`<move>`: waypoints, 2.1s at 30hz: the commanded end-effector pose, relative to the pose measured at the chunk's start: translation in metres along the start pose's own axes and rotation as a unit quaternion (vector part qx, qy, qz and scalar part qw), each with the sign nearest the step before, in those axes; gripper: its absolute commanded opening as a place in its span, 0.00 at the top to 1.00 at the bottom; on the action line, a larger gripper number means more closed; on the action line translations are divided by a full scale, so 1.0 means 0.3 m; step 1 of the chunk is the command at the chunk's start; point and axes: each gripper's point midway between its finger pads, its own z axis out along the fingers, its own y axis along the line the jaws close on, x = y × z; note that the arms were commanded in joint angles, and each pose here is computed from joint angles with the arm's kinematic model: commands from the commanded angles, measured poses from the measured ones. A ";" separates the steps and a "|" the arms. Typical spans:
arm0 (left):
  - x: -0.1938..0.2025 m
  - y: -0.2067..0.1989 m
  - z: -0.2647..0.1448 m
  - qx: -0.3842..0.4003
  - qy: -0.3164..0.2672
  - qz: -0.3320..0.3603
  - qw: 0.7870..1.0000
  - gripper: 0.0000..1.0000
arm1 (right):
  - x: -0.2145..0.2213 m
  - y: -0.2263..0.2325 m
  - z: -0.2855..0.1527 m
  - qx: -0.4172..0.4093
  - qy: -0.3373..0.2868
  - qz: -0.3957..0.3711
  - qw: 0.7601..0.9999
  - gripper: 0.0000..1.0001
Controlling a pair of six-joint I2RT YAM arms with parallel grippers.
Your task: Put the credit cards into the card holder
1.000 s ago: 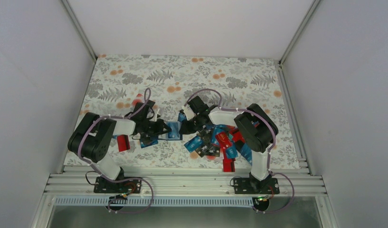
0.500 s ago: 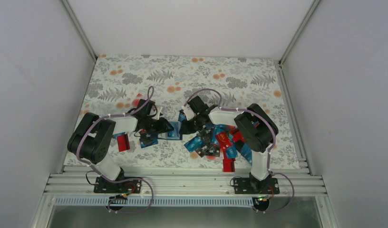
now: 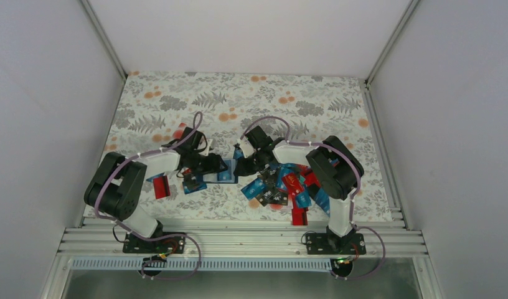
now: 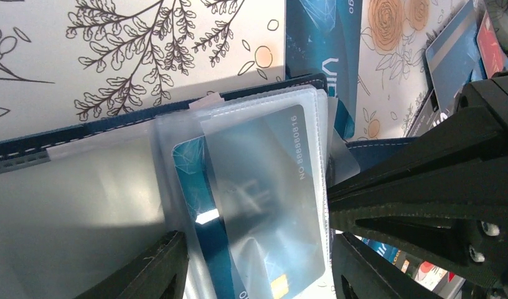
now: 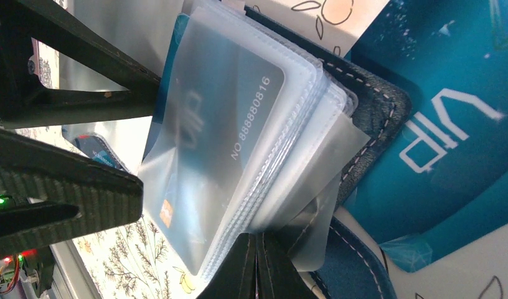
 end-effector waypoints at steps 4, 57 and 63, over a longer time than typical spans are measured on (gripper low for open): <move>0.021 0.050 0.018 -0.060 0.016 -0.004 0.998 0.40 | 0.106 -0.123 0.060 0.064 0.045 0.023 0.997 0.95; 0.001 -0.150 0.088 -0.185 0.038 0.119 0.975 0.49 | -0.007 -0.146 -0.017 0.093 0.010 0.001 0.996 0.96; -0.020 -0.174 0.029 -0.180 0.008 0.112 0.977 0.28 | -0.001 -0.154 -0.028 0.096 0.008 0.003 0.995 0.96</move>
